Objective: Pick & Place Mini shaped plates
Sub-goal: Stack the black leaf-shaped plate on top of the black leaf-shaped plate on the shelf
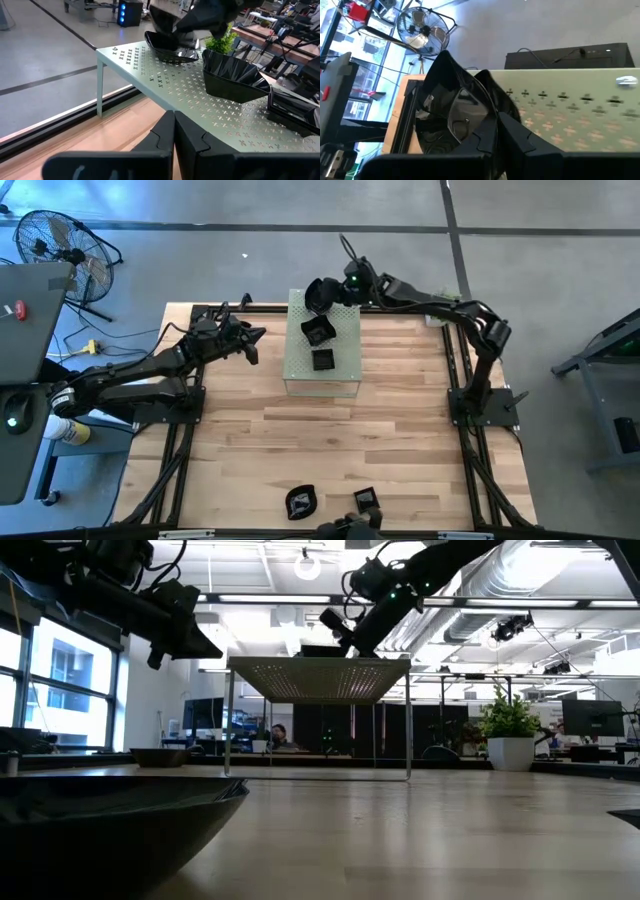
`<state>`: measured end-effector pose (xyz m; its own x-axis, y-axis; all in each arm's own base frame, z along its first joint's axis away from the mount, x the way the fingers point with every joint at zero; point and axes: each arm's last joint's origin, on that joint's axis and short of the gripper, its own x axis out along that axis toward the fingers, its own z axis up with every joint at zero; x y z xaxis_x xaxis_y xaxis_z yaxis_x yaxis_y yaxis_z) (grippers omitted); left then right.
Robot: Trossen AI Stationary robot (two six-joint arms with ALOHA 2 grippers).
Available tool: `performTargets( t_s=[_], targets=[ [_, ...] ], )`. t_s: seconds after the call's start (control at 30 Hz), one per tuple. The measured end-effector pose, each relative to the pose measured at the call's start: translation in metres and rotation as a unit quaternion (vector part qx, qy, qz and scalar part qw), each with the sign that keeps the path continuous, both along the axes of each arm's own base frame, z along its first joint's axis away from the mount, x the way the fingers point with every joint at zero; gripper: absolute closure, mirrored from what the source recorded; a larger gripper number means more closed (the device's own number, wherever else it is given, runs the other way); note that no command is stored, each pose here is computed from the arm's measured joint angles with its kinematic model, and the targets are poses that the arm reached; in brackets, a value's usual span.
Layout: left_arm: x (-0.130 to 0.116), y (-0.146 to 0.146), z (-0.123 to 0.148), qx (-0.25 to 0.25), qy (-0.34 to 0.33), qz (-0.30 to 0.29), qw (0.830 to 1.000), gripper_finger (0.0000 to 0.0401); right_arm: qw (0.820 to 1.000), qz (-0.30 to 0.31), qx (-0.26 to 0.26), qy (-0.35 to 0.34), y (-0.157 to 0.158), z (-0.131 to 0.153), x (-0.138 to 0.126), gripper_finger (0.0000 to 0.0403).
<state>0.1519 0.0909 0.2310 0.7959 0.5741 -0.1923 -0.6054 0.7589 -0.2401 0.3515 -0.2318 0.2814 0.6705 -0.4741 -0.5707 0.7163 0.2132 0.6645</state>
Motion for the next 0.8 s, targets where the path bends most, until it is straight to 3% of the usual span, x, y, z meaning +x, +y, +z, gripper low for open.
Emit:
performTargets(
  t_s=[0.63,0.8],
  targets=[
    [0.0001,-0.0001,0.0000,0.000,0.000,-0.002,1.000,0.0401,1.000,0.013,-0.008,0.005,0.0015,-0.0016,0.0026,0.0390],
    [0.0001,-0.0001,0.0000,0.000,0.000,-0.002,1.000,0.0401,1.000,0.022,-0.006,0.015,0.0024,-0.0032,0.0018,0.0353]
  ],
)
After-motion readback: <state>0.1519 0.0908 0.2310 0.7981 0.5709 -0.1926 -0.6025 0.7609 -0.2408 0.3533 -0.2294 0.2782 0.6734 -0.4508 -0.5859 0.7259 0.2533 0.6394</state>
